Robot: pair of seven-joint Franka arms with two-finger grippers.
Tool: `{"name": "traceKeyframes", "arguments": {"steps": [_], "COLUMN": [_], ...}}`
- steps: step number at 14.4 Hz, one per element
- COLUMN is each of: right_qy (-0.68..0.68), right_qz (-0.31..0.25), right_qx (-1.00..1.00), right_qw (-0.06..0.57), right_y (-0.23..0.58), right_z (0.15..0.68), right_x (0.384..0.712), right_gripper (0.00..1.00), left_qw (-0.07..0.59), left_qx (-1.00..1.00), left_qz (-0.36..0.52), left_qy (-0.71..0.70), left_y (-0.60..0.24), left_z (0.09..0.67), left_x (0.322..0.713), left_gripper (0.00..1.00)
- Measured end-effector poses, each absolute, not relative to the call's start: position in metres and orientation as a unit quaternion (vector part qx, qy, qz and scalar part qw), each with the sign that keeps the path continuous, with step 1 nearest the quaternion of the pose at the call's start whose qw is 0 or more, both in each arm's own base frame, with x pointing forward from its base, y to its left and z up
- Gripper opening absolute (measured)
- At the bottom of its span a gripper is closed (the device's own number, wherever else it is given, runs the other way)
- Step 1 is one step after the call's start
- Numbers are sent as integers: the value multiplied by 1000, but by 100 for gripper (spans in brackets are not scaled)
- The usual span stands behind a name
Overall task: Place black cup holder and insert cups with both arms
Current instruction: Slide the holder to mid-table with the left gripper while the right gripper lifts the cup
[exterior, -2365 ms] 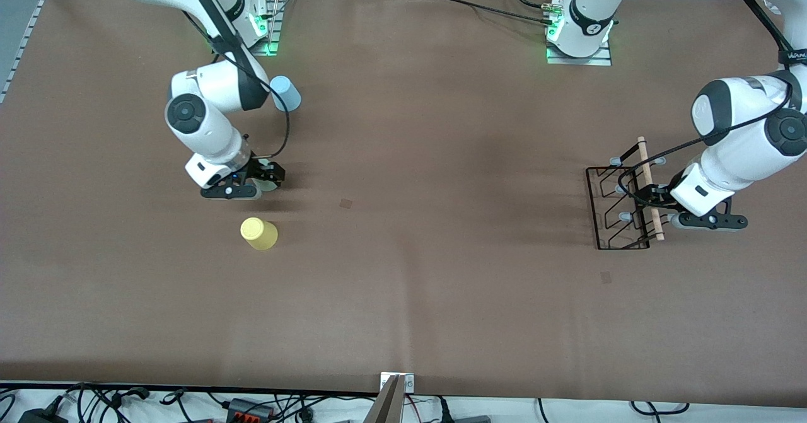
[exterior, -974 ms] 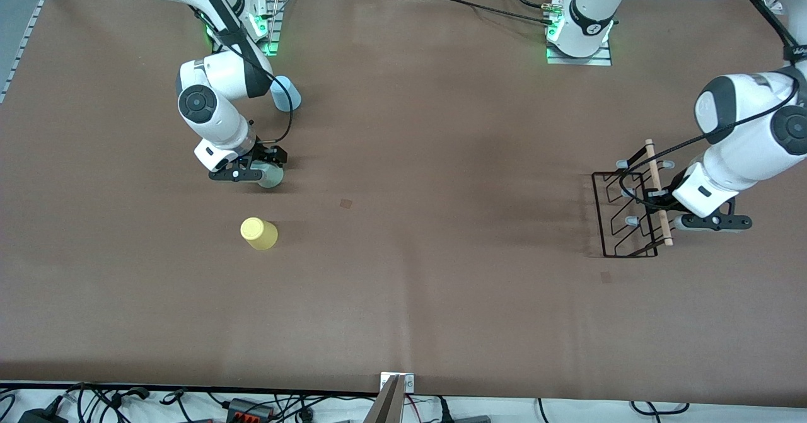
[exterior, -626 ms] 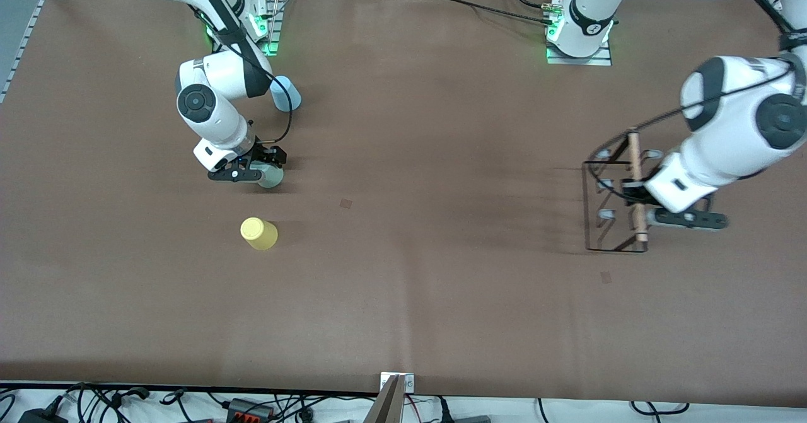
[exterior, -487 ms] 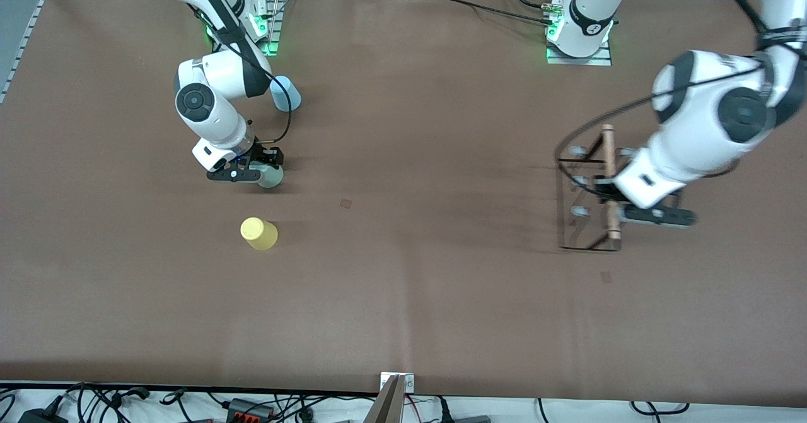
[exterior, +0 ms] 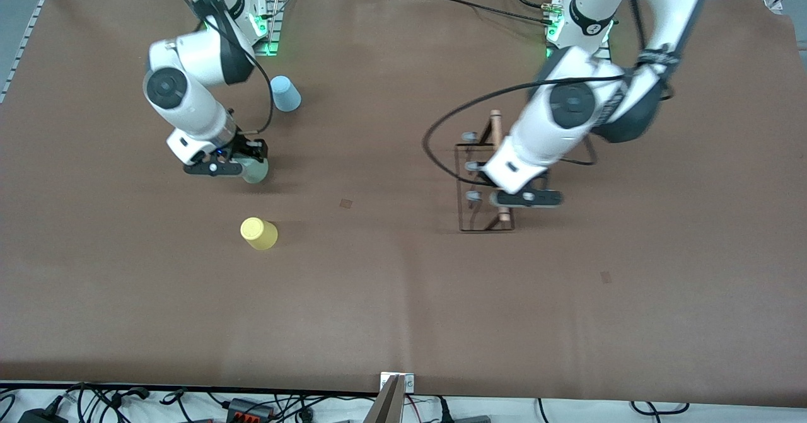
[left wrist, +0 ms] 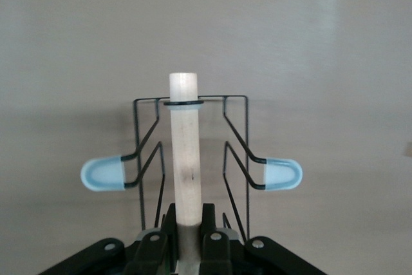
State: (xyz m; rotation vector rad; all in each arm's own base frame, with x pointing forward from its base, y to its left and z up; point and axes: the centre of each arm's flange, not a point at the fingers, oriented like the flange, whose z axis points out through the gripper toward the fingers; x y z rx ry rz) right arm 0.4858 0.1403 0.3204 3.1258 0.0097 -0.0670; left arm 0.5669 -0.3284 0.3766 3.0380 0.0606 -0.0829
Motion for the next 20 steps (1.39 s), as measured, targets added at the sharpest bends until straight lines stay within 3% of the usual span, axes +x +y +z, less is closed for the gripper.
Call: {"name": "traceKeyframes", "arguments": {"steps": [3,10,12,16,19,20], "right_qy": [19,25,25,24,-13,-27], "right_qz": [-2,-12,-15,-15,-10,-9], "right_qx": [1000,1000,1000,1000,1000,1000], "right_qw": [3,6,6,6,5,5], "right_y": [138,141,140,140,147,161], "right_z": [373,383,381,380,391,395], "right_x": [482,496,497,499,502,499], "right_gripper": [67,67,67,67,67,67], "left_qw": [68,89,91,94,67,45], "left_qx": [997,996,996,996,997,999], "left_qz": [-25,-21,-19,-4,9,12], "left_qy": [0,-14,-12,9,25,14], "left_y": [-376,-428,-431,-410,-353,-328], "left_z": [355,323,326,346,399,418], "left_x": [559,540,539,563,598,607], "left_gripper": [16,16,30,69,97,100]}}
